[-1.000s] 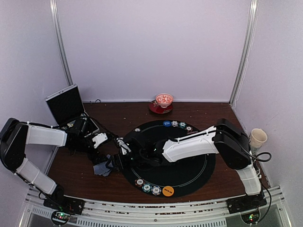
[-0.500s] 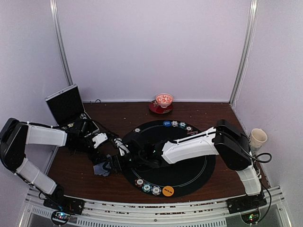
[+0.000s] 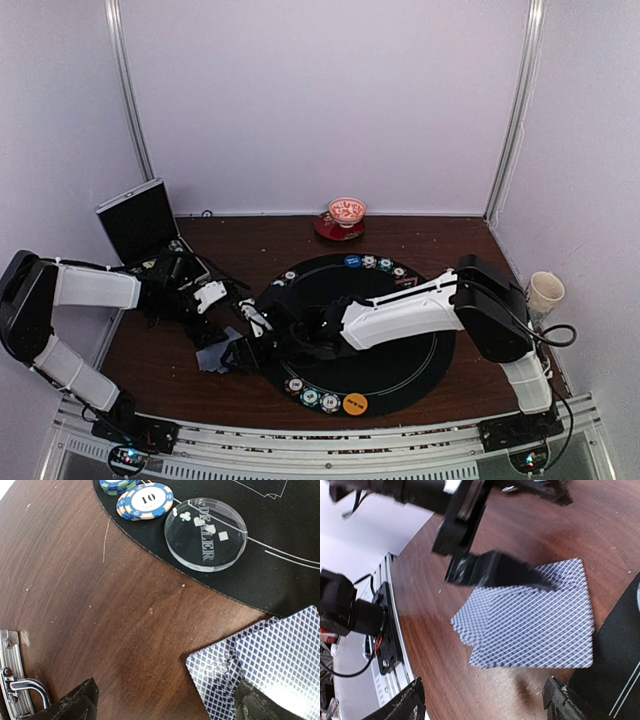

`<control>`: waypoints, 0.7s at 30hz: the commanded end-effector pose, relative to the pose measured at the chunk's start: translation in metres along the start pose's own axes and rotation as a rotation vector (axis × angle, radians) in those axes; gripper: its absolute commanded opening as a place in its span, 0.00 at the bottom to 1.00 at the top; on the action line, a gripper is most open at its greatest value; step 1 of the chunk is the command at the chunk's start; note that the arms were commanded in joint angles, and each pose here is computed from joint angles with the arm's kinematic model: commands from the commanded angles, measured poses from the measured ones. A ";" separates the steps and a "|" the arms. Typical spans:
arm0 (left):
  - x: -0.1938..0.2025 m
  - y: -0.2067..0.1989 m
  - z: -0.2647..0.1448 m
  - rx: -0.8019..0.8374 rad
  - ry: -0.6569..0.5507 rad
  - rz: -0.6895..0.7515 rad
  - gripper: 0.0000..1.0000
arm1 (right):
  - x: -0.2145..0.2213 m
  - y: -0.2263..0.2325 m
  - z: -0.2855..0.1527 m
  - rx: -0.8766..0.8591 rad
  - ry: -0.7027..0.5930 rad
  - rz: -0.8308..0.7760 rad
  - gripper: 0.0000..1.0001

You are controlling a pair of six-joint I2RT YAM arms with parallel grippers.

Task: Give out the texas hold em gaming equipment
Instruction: Adjust the poker card at the center of the board.

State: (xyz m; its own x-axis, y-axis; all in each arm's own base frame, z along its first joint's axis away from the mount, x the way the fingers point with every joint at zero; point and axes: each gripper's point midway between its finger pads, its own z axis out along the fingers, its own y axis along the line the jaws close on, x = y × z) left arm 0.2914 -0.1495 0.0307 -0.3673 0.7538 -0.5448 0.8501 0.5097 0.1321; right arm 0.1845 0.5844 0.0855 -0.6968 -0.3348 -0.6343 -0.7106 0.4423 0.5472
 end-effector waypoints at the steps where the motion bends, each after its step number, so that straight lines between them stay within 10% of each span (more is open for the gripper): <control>1: -0.012 0.009 -0.007 -0.024 -0.028 0.003 0.98 | 0.007 0.029 -0.012 -0.025 0.038 -0.101 0.82; 21: -0.018 0.010 -0.013 -0.024 -0.042 0.004 0.98 | 0.057 0.029 0.033 0.019 0.186 -0.175 0.83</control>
State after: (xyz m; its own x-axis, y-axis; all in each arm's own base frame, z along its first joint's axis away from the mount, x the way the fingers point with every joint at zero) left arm 0.2910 -0.1494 0.0360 -0.3676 0.7539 -0.5446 0.8503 0.5096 0.1313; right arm 0.1242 0.6074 0.0646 -0.5733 -0.5270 -0.6274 -0.8191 0.3489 0.4554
